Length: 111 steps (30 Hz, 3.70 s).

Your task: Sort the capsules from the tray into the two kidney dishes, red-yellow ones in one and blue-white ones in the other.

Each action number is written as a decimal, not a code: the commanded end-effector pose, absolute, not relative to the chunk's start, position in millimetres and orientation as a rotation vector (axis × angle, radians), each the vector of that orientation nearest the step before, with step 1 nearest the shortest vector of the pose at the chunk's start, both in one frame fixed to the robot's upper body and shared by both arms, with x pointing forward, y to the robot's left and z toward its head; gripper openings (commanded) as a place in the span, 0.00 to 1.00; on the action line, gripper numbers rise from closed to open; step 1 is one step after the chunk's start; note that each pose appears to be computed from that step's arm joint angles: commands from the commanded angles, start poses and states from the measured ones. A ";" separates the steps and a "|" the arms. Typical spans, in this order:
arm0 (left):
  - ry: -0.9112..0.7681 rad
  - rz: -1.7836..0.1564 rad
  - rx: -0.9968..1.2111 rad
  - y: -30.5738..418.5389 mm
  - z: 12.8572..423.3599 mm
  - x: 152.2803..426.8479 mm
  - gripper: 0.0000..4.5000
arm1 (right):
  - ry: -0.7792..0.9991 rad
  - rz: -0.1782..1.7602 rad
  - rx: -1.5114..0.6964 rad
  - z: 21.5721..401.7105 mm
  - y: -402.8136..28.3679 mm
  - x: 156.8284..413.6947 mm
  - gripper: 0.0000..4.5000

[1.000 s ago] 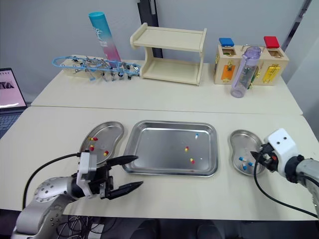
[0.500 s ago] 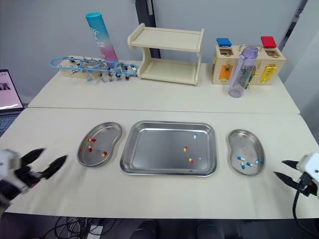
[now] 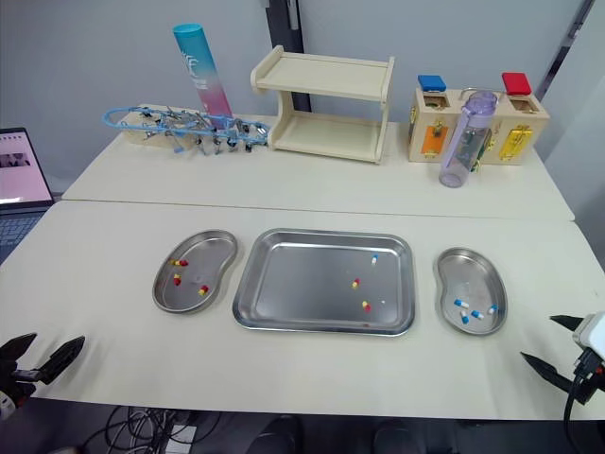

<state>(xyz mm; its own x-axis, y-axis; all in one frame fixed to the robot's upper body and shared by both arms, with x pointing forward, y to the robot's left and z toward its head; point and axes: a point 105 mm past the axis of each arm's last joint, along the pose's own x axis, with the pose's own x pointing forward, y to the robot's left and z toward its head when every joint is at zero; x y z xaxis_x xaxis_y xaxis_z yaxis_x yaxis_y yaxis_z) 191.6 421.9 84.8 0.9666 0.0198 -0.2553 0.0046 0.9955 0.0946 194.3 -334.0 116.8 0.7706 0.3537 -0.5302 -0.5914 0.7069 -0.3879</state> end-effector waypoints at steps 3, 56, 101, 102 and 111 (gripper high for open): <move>0.217 0.021 0.117 427.3 99.1 190.3 1.00 | 0.426 0.558 -0.606 130.8 -337.4 193.4 0.99; 0.076 -1.623 0.624 83.2 139.5 304.6 0.27 | 0.136 0.909 -0.352 108.9 -147.6 190.0 1.00; 0.137 -1.808 0.844 5.6 99.2 335.0 0.45 | 0.184 0.922 -0.304 112.8 -141.0 184.3 1.00; 0.144 -1.804 0.859 5.1 97.2 335.6 0.45 | 0.181 0.920 -0.307 113.2 -140.7 184.5 1.00; 0.182 -1.821 0.898 -0.9 87.5 333.6 0.45 | 0.178 0.905 -0.308 112.4 -139.3 185.2 1.00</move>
<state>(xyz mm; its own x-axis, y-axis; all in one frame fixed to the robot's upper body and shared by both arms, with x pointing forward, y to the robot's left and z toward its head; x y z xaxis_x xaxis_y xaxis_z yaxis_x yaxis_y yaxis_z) 335.3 3.0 90.5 -0.1610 -0.7695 -0.6180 0.8708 -0.4055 0.2780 187.7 -145.7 103.6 0.6146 0.7265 -0.3074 -0.7862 0.5960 -0.1633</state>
